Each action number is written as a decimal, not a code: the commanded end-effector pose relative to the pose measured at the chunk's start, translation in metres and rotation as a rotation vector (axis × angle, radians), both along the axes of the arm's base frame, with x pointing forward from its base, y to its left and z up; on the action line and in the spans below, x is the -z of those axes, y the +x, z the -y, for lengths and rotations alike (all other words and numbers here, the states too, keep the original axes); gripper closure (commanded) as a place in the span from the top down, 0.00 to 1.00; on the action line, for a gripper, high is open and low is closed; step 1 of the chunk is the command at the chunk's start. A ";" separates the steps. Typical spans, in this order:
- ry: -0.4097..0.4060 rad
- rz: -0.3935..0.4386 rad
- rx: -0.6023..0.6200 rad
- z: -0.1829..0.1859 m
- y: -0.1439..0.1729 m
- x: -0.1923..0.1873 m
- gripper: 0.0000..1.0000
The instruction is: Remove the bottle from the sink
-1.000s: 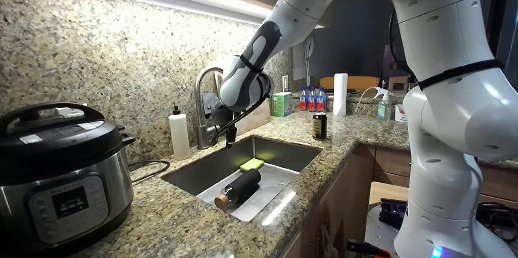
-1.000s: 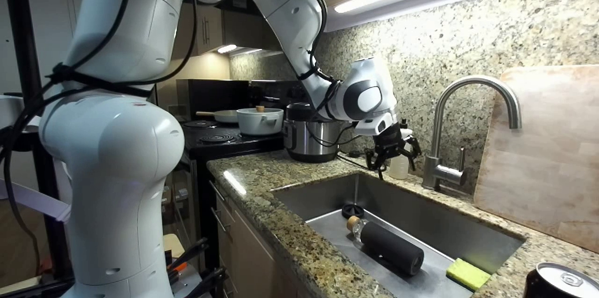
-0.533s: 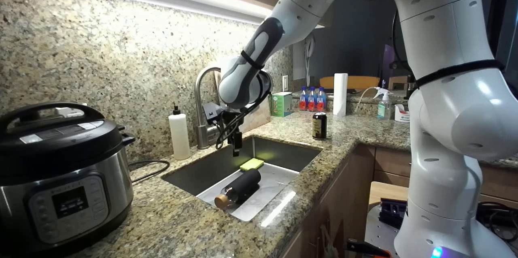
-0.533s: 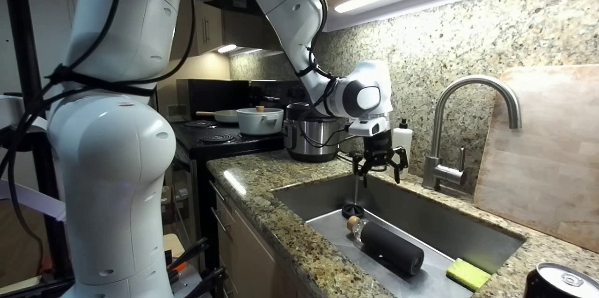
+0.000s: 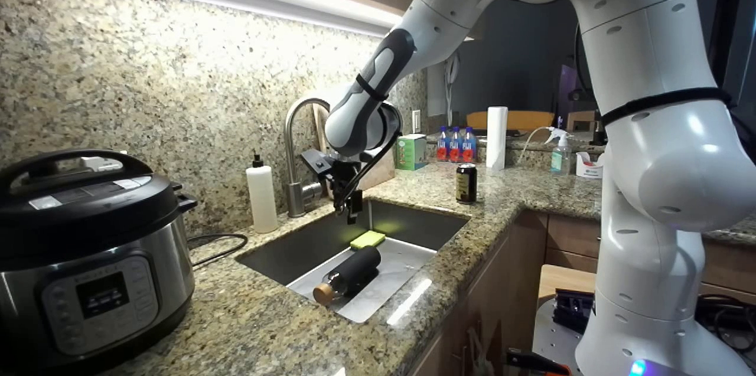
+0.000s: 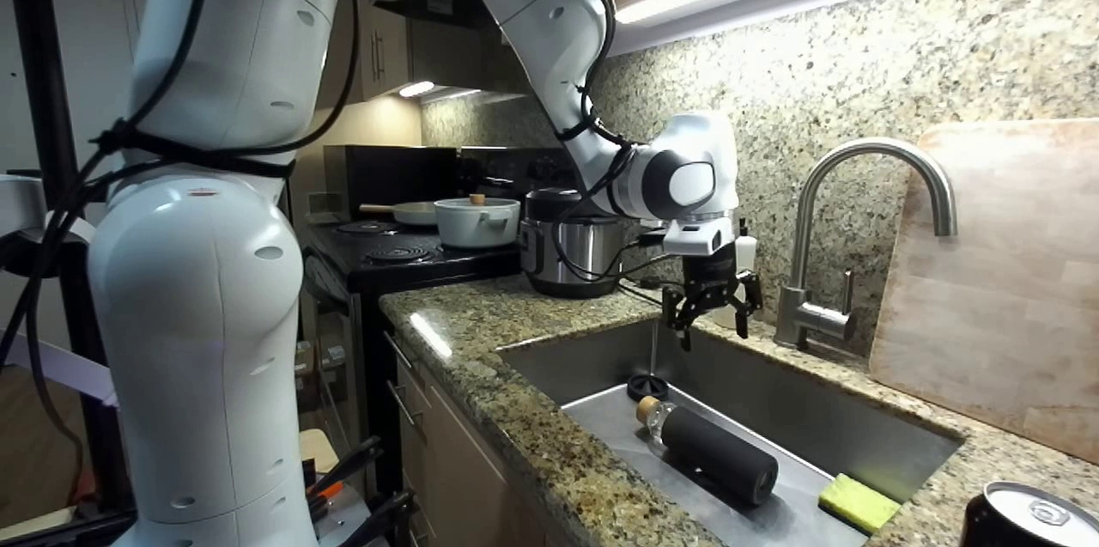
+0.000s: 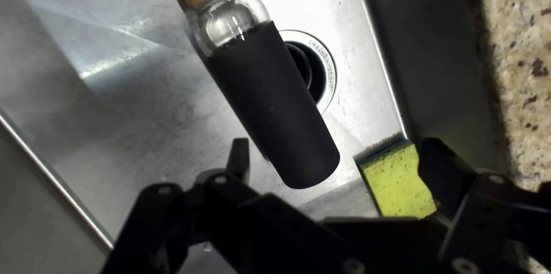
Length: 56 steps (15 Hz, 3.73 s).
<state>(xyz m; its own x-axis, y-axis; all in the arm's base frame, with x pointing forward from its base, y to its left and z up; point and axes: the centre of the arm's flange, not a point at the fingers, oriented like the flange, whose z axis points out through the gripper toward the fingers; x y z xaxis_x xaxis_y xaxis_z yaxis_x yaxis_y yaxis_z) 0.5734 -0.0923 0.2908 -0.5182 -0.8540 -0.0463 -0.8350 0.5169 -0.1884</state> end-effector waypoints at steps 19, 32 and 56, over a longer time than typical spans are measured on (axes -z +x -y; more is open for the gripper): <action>0.121 -0.236 -0.459 0.024 0.009 0.085 1.00; 0.230 -0.225 -0.407 0.046 0.054 0.101 1.00; 0.347 -0.448 -0.368 0.053 0.046 0.201 0.54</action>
